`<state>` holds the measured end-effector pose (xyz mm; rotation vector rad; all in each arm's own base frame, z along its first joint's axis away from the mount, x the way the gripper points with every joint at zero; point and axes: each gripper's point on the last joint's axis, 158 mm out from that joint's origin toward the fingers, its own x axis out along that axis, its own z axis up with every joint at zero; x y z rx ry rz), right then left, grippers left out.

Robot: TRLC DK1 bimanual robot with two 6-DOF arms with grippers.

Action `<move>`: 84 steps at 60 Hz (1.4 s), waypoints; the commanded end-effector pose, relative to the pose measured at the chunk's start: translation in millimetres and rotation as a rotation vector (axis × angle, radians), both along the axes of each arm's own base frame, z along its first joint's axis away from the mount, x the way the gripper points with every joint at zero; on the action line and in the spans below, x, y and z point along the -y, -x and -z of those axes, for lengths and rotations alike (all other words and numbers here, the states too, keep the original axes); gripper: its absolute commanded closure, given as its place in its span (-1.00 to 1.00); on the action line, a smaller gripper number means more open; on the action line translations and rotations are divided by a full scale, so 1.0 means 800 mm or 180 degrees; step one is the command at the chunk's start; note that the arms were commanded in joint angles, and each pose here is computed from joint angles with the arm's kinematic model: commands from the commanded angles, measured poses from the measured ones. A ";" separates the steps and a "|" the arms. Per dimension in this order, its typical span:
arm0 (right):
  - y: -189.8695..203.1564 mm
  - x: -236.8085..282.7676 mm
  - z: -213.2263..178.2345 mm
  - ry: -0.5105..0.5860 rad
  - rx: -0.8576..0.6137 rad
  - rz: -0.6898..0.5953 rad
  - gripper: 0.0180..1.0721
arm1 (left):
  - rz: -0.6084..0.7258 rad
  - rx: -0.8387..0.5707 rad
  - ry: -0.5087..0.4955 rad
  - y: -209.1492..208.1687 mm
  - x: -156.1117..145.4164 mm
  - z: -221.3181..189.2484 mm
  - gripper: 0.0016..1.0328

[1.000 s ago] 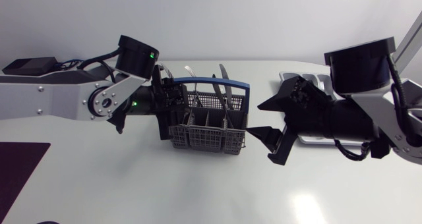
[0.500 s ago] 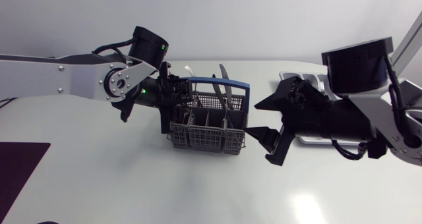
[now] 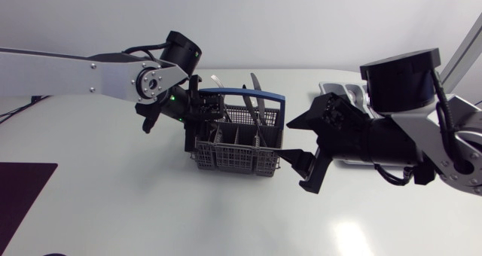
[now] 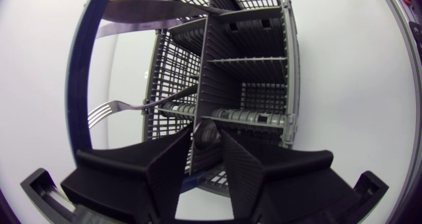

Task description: Sort the cutlery from the basket into the organizer compartments.

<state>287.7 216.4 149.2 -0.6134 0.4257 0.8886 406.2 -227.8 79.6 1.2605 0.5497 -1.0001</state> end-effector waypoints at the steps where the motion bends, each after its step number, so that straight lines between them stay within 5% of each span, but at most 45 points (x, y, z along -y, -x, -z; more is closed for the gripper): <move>1: 0.004 0.001 0.017 0.0084 -0.0050 -0.0022 -0.52 | 0.0120 -0.0018 -0.0058 -0.002 0.003 0.003 0.53; 8: 0.003 0.002 0.017 0.0084 -0.0044 -0.0018 -0.52 | 0.0183 -0.0078 -0.0056 0.009 0.005 0.003 0.79; 20: 0.003 0.004 0.018 0.0102 -0.0045 0.0001 -0.52 | 0.0250 -0.0138 -0.0038 0.028 0.010 0.000 0.93; 32: 0.004 0.004 0.016 0.0097 -0.0038 0.0003 -0.52 | 0.0234 -0.0176 -0.0043 0.039 0.004 0.001 0.94; 45: 0.009 0.004 0.012 0.0102 -0.0018 -0.0006 -0.52 | 0.0203 0.0025 0.0117 0.052 0.004 -0.059 0.94; 73: 0.026 0.003 -0.009 0.0003 0.0146 -0.0005 -0.52 | -0.0356 0.0362 0.1220 0.105 0.021 -0.209 0.94; 84: 0.032 -0.007 -0.031 -0.0132 0.0293 -0.0012 -0.52 | -0.0891 0.0032 0.1588 0.106 0.035 -0.206 0.94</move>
